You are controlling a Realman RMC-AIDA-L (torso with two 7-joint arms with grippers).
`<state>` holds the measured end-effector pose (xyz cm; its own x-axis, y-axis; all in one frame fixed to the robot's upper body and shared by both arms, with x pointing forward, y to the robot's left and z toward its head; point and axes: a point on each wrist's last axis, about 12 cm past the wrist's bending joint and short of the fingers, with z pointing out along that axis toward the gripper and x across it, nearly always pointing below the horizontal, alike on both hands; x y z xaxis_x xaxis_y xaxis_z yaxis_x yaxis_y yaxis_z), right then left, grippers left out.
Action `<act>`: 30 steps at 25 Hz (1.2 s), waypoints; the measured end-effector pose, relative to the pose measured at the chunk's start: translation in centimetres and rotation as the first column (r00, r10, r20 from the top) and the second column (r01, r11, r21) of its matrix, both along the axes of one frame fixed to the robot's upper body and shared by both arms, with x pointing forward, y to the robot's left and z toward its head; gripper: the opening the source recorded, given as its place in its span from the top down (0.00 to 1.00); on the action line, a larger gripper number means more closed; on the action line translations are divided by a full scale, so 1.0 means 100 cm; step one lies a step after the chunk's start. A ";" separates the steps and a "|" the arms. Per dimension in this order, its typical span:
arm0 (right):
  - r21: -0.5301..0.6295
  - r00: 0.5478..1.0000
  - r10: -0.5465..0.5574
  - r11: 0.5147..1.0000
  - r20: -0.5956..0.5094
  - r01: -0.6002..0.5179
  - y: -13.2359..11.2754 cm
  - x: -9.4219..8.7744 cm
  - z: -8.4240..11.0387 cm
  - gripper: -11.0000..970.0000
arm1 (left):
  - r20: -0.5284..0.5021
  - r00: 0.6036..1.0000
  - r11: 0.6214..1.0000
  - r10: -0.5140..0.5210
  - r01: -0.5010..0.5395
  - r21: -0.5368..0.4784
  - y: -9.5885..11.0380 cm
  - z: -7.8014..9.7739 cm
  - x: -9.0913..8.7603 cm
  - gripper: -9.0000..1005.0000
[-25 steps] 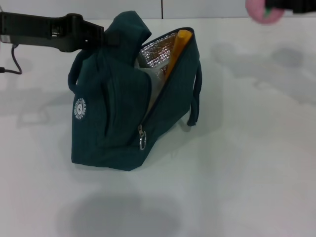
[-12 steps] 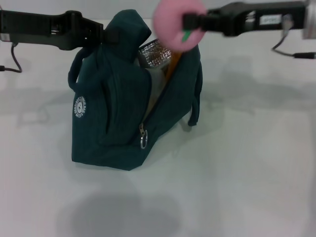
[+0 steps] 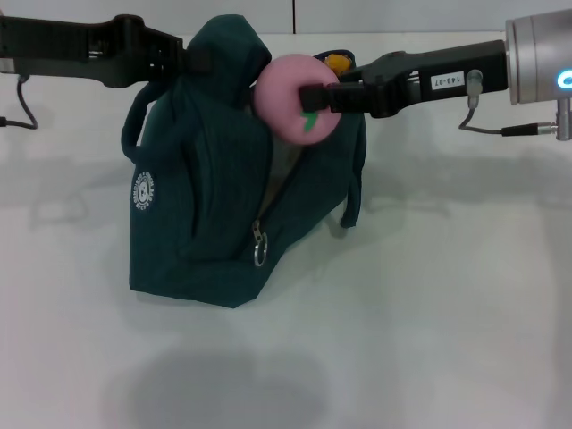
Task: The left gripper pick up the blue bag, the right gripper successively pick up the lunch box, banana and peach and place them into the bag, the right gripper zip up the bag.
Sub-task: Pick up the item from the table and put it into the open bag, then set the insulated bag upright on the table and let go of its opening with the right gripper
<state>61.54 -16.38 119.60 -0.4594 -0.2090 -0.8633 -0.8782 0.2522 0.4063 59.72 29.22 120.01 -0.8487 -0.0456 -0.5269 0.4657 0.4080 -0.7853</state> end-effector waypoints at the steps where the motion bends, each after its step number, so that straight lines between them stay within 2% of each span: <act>1: 0.000 1.000 0.000 1.000 0.000 0.000 0.000 0.000 0.000 0.92 | 0.000 1.000 1.000 0.000 0.000 0.000 0.000 0.000 0.000 0.91; 6: 0.008 0.999 -0.038 0.999 -0.008 0.038 -0.003 0.003 -0.001 0.89 | -0.002 1.000 1.000 -0.003 0.003 0.000 -0.001 -0.001 0.000 0.91; 12: 0.008 0.998 -0.057 0.998 0.001 0.057 -0.003 0.006 0.001 0.68 | -0.002 1.000 1.000 -0.008 0.008 0.001 -0.002 -0.001 -0.001 0.91; 14: 0.010 0.998 -0.060 0.998 0.004 0.060 -0.003 0.007 0.002 0.44 | -0.001 1.000 1.000 -0.009 0.009 0.001 -0.002 -0.001 -0.001 0.91; 20: 0.061 0.996 -0.093 0.994 0.003 0.093 -0.012 0.008 0.007 0.35 | -0.001 1.000 1.000 -0.008 0.008 0.002 -0.002 -0.002 -0.001 0.91; 24: 0.145 0.985 -0.150 0.976 -0.079 0.161 -0.039 -0.001 0.002 0.35 | -0.001 1.000 1.000 -0.008 0.008 0.002 -0.002 -0.002 -0.001 0.91; 30: 0.206 0.923 -0.282 0.918 -0.262 0.339 -0.092 -0.027 -0.033 0.36 | 0.001 1.000 1.000 -0.009 0.009 -0.002 -0.002 -0.003 -0.001 0.91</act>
